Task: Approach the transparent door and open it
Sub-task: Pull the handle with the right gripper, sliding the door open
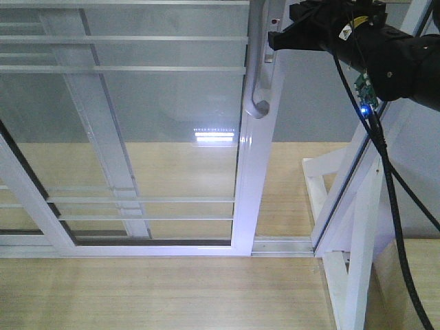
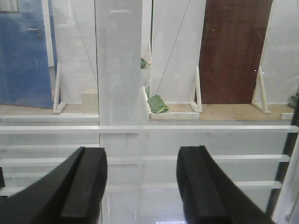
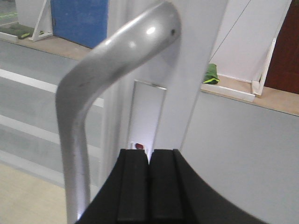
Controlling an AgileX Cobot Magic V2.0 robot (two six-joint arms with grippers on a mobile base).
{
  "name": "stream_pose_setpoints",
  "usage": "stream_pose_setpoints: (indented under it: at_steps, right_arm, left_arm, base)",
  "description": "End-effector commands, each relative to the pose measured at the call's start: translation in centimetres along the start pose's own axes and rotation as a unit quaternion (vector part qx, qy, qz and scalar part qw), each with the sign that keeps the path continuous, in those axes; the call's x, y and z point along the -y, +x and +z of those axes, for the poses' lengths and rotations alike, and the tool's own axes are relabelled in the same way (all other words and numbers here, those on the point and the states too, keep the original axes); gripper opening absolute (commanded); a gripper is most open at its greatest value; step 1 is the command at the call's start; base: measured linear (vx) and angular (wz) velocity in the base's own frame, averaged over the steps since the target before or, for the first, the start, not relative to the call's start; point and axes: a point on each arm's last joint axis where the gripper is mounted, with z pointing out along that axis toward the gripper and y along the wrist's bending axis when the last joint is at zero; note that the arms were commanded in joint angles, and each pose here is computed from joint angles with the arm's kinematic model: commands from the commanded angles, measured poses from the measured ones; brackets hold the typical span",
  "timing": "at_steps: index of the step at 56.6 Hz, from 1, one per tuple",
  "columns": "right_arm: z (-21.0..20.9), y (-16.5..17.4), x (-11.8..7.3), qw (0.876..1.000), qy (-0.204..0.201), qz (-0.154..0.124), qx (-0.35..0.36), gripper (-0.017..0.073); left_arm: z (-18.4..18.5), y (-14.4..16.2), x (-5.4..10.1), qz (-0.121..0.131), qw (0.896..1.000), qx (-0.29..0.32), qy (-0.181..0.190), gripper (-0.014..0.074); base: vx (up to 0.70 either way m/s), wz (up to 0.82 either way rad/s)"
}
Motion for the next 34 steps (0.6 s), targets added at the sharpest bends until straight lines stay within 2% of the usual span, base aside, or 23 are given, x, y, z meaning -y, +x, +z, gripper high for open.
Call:
stream_pose_setpoints:
  at_steps: [1, 9, 17, 22, 34]
  right_arm:
    - [-2.5, -4.0, 0.6, 0.998, 0.01, -0.007, 0.064, -0.0009]
    - [-4.9, -5.4, 0.8, 0.998, 0.006, -0.037, 0.044, -0.0009]
    - [-8.0, -6.9, 0.9, 0.999, 0.0, -0.04, 0.027, -0.0009]
    - [-10.7, -7.5, 1.0, 0.998, 0.002, -0.04, 0.04, -0.0009]
    - [-16.8, -4.9, 0.8, 0.996, 0.01, -0.04, 0.077, -0.0008]
  left_arm:
    - [-0.3, -2.0, 0.0, -0.004, 0.998, 0.057, -0.001, 0.047]
    - [-0.3, -1.8, 0.0, -0.004, 0.999, 0.043, 0.0, 0.047]
    - [0.0, -1.4, 0.1, 0.007, 1.0, 0.025, 0.001, 0.047]
    - [0.6, -0.9, 0.1, 0.014, 1.0, 0.01, 0.001, 0.047]
    - [3.0, 0.9, 0.6, 0.02, 0.999, -0.037, 0.015, 0.047]
  base:
    - [0.0, 0.0]
    - [0.0, 0.0]
    - [0.0, 0.0]
    - [0.0, 0.0]
    - [0.0, 0.0]
